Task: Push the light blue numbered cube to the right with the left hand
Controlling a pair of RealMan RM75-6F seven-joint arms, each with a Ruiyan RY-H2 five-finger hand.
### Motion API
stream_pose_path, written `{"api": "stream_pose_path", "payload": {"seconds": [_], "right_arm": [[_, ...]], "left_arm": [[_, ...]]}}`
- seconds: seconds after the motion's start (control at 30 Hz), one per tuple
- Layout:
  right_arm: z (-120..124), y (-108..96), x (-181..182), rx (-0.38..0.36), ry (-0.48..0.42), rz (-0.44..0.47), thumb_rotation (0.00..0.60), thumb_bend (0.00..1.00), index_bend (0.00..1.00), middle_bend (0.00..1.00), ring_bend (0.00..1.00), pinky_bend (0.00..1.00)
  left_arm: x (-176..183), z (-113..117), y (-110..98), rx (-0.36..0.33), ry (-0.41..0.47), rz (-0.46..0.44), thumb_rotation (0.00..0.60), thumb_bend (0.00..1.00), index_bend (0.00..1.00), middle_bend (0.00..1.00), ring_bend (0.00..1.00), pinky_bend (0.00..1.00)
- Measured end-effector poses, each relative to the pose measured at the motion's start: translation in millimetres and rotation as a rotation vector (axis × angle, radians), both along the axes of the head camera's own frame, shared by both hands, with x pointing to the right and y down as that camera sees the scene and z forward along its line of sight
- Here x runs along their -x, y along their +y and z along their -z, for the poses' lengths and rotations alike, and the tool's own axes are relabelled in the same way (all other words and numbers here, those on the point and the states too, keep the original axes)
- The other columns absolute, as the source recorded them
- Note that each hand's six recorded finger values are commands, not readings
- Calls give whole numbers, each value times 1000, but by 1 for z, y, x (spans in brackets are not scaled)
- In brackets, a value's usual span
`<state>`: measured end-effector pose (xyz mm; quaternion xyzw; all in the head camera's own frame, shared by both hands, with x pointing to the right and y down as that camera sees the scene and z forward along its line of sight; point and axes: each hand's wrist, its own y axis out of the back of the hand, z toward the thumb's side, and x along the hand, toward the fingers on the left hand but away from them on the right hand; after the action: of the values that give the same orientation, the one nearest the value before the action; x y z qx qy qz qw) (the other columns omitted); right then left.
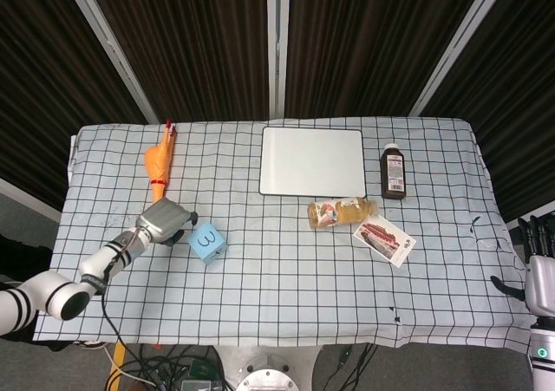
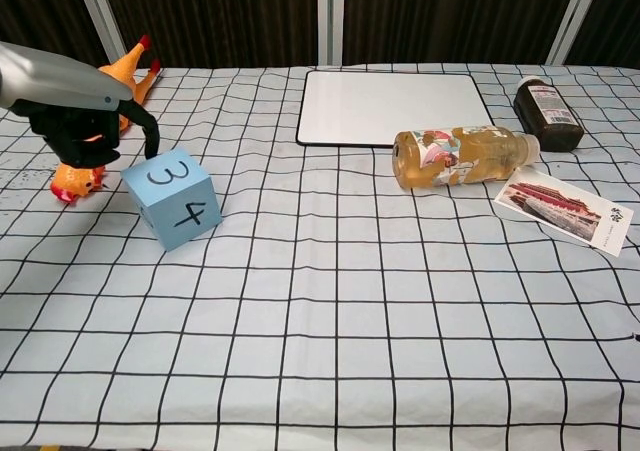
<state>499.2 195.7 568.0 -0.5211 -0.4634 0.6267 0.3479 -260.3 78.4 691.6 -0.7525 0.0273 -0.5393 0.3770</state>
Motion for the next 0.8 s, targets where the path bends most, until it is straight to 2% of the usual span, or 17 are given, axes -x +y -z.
{"api": "stream_pose_path", "payload": {"seconds": [0.8], "right_arm": [[-2, 1, -3, 10, 3, -11, 600, 0, 0, 0, 0, 0]], "left_arm": [[-30, -1, 0, -24, 59, -57, 600, 531, 323, 791, 789, 729]]}}
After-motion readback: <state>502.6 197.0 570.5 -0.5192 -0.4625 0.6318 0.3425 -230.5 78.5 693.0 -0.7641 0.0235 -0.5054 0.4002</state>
